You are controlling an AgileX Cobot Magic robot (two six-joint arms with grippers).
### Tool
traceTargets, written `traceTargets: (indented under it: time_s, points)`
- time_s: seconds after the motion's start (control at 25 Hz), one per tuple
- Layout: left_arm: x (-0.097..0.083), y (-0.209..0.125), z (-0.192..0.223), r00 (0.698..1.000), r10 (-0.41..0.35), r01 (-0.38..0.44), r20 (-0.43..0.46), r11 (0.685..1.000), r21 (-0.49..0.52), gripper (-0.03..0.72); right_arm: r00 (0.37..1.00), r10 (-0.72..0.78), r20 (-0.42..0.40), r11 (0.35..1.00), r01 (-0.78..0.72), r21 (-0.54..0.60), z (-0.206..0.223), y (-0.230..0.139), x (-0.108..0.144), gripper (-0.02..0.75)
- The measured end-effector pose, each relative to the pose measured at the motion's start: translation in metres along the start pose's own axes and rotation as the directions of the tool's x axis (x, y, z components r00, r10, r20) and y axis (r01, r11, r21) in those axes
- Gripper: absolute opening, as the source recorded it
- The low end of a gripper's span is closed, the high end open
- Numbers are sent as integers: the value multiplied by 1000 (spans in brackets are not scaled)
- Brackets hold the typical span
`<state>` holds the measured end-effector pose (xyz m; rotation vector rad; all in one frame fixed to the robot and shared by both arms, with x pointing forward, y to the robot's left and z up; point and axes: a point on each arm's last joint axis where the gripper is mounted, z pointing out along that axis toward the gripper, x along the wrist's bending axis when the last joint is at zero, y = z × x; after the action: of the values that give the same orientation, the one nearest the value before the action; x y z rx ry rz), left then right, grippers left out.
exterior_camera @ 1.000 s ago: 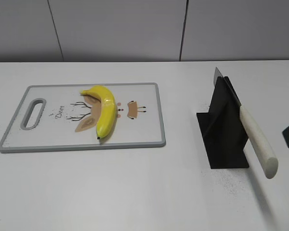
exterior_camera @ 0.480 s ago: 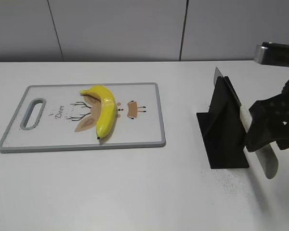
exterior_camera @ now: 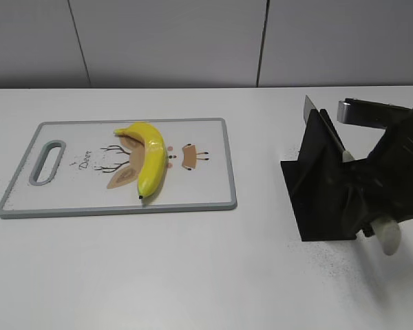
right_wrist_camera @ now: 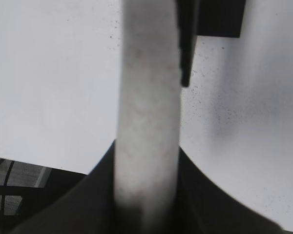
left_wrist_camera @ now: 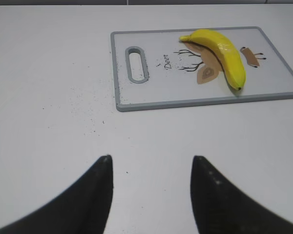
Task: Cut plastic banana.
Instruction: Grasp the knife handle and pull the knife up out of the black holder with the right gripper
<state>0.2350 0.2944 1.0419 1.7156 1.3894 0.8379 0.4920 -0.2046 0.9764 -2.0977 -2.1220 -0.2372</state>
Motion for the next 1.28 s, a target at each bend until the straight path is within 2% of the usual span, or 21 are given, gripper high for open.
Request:
traceTargets:
  time_s: [0.48,0.92,1.16,1.28]
  points:
    - [0,0,0,1000,0,0,0,1000,0,494,999,22,-31,999,-23,-27,-27,-1,8,173]
    - [0,0,0,1000,0,0,0,1000,0,494,999,14,-50,980,-23,-200,-79,-20,10,169]
    - [0,0,0,1000,0,0,0,1000,-4,489,997,-24,-72,952,1,-305,-117,-15,20,169]
    - [0,4,-2,1000,2,-2,-3,1000,-30,489,996,-68,-54,933,45,-356,-134,-11,23,168]
